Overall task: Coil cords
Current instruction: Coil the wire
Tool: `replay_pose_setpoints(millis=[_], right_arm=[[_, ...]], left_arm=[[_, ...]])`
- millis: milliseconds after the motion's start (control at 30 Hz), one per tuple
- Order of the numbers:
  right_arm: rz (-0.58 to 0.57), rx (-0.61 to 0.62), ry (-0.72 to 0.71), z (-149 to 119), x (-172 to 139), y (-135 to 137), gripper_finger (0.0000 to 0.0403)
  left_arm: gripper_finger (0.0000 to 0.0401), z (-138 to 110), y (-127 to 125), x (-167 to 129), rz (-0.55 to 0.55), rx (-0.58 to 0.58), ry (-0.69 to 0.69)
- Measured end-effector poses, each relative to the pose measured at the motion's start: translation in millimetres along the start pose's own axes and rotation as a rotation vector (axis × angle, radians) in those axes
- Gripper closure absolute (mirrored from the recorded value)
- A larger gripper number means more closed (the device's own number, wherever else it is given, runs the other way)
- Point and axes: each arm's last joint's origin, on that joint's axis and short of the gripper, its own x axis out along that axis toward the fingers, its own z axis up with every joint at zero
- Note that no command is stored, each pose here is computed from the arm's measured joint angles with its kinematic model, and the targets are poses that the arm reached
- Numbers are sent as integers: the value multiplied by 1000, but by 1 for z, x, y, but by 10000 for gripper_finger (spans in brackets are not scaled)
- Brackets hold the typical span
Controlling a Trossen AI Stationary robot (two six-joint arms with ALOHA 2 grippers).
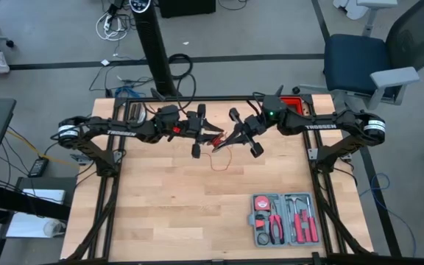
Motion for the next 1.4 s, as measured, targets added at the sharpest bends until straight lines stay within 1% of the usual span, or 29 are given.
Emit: replay_pose_setpoints(millis=[267,400,533,667,767,867,1167,1300,1400], right_arm=[[-10,-73,-61,8,0,-1,402],[-99,-124,-101,15,-2,-5,402],[-129,-159,-137,19,-2,-5,403],[-151,-151,-139,20,-2,-6,403],[-159,-149,-144,22,-3,-5,403],[-176,-152,-149,23,-3,-5,403],[-193,-176,-162,30,-3,-1,403],[-182,-176,-166,32,-2,2,403],[-169,-168,-161,31,0,4,403]], left_arm=[[316,-3,-6,4,-29,-30,0],[316,-5,-14,8,-87,-50,-4],[316,-3,-19,13,-85,-36,-60],[316,-2,-23,14,-101,-38,-68],[316,-2,-21,13,-82,-62,-68],[316,-1,-20,14,-28,-63,-69],[316,-3,-20,14,-26,-95,-49],[316,-4,-18,14,28,-98,-33],[316,-4,-18,14,43,-87,-34]])
